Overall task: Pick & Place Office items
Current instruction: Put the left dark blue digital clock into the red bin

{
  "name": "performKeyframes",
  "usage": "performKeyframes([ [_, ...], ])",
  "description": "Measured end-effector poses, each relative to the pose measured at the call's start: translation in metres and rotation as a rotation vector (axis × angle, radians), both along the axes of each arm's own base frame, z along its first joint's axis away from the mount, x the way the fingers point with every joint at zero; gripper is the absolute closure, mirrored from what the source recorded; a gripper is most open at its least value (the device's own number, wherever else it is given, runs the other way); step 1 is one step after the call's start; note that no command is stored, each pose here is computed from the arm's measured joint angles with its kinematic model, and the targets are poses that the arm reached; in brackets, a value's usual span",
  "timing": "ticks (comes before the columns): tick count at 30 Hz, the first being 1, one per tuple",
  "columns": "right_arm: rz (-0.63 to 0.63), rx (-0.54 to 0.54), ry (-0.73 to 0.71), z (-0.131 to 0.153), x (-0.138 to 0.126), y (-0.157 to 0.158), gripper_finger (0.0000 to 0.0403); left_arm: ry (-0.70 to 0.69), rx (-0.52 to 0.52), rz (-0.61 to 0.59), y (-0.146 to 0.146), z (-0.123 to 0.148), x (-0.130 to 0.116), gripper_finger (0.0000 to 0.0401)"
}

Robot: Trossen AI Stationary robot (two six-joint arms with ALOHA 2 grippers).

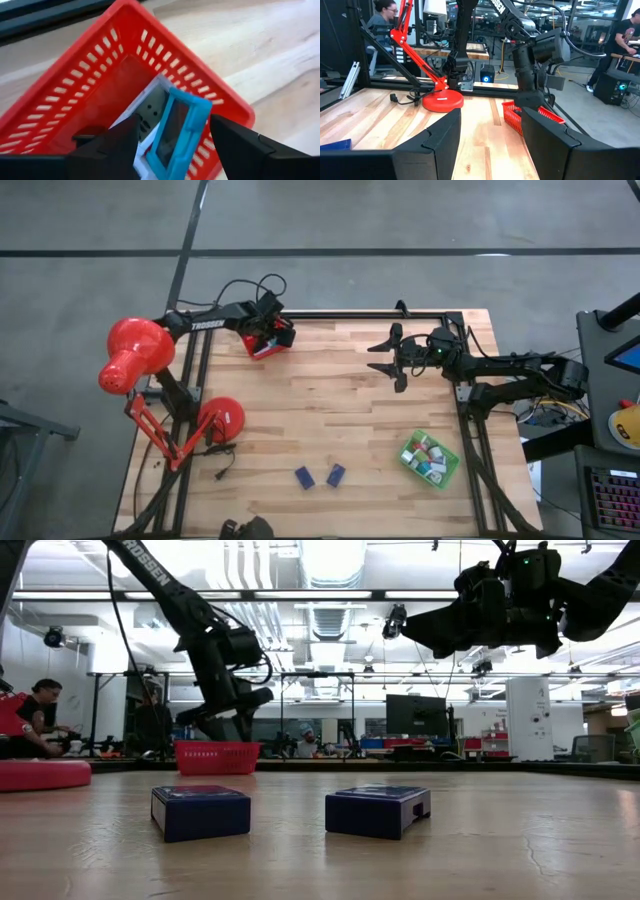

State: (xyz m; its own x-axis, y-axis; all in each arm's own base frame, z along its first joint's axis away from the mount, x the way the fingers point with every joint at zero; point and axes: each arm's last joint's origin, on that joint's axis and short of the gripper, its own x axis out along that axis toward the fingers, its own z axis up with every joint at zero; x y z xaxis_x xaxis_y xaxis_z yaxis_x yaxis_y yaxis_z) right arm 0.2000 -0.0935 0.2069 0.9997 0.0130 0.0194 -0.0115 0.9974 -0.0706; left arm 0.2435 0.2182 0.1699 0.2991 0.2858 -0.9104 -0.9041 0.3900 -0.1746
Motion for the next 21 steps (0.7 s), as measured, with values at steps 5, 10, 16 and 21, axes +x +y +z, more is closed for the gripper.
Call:
performKeyframes([
  [5, 0.0, 0.0, 0.0, 0.0, 0.0, 0.0, 0.0199, 0.015, 0.006, -0.048, 0.005, 0.023, 0.006, 0.0154],
  [10, 0.0, 0.0, 0.0, 0.0, 0.0, 0.0, 0.0199, -0.029, 0.066, -0.148, 0.0, 0.044, 0.025, 0.0154],
  [16, -0.001, 0.0, 0.0, 0.0, 0.0, 0.0, 0.0199, -0.093, 0.146, -0.47, -0.034, 0.051, 0.058, 0.0155],
  [21, 0.0, 0.0, 0.001, 0.0, 0.0, 0.0, 0.0199, -0.047, 0.208, -0.82, -0.084, 0.041, 0.079, 0.0155],
])
